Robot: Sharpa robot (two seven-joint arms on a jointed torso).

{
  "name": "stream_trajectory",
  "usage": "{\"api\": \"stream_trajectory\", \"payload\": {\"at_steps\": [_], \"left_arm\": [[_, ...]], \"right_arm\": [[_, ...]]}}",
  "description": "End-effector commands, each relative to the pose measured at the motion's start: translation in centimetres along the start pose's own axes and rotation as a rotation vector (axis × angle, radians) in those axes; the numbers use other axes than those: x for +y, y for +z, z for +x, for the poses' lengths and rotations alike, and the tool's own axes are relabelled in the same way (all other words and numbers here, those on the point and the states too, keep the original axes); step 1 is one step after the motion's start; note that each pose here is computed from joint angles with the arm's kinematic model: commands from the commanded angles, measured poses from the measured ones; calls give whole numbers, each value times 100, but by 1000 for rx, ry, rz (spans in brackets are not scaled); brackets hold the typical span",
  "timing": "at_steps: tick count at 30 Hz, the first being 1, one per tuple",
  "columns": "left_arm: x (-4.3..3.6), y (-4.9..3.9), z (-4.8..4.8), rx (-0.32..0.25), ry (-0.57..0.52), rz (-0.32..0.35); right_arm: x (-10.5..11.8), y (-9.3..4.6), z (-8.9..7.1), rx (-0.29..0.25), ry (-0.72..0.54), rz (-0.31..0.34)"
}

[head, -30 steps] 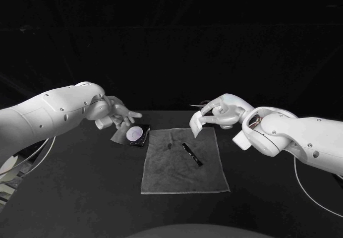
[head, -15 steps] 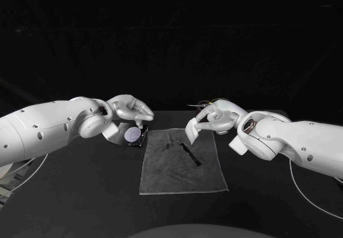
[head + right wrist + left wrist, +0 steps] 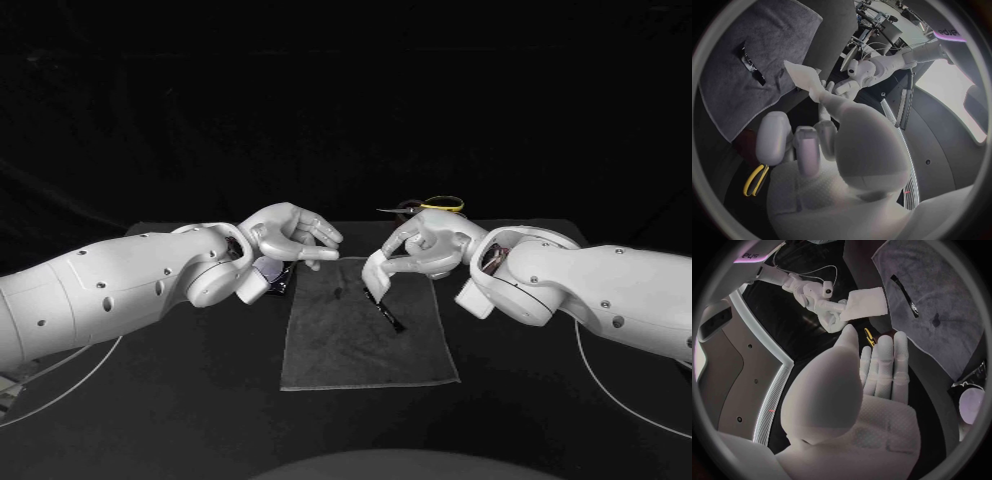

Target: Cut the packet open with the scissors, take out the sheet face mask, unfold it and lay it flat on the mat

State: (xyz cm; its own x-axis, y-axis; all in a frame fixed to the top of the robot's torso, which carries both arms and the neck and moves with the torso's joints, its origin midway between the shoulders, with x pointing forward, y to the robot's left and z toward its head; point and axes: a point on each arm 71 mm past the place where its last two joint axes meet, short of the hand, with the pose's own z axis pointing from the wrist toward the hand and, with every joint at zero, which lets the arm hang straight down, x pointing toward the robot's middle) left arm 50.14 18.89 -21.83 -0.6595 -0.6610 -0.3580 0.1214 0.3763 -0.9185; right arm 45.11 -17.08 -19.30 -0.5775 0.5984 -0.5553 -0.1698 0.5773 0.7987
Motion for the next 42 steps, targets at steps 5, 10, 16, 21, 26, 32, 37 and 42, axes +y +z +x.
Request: {"api": "stream_trajectory", "payload": {"at_steps": [5, 10, 16, 21, 26, 32, 37, 42], "left_arm": [[-40, 103, 172, 16, 82, 56], [-57, 148, 247, 34, 85, 60], [-72, 163, 319, 83, 73, 58], [-71, 154, 360, 128, 54, 50], [-42, 136, 301, 101, 6, 37], [24, 137, 156, 38, 9, 22], [23, 202, 148, 38, 169, 39], [2, 297, 207, 49, 362, 68]], "right_arm": [[76, 10, 98, 70, -35, -40], [108, 16, 131, 83, -43, -53], [123, 26, 142, 85, -51, -61], [119, 31, 135, 82, -57, -62], [92, 20, 112, 79, -69, -53], [-5, -57, 25, 71, -87, -25], [-89, -173, -72, 58, -96, -4], [-130, -284, -173, 43, -104, 8]]}}
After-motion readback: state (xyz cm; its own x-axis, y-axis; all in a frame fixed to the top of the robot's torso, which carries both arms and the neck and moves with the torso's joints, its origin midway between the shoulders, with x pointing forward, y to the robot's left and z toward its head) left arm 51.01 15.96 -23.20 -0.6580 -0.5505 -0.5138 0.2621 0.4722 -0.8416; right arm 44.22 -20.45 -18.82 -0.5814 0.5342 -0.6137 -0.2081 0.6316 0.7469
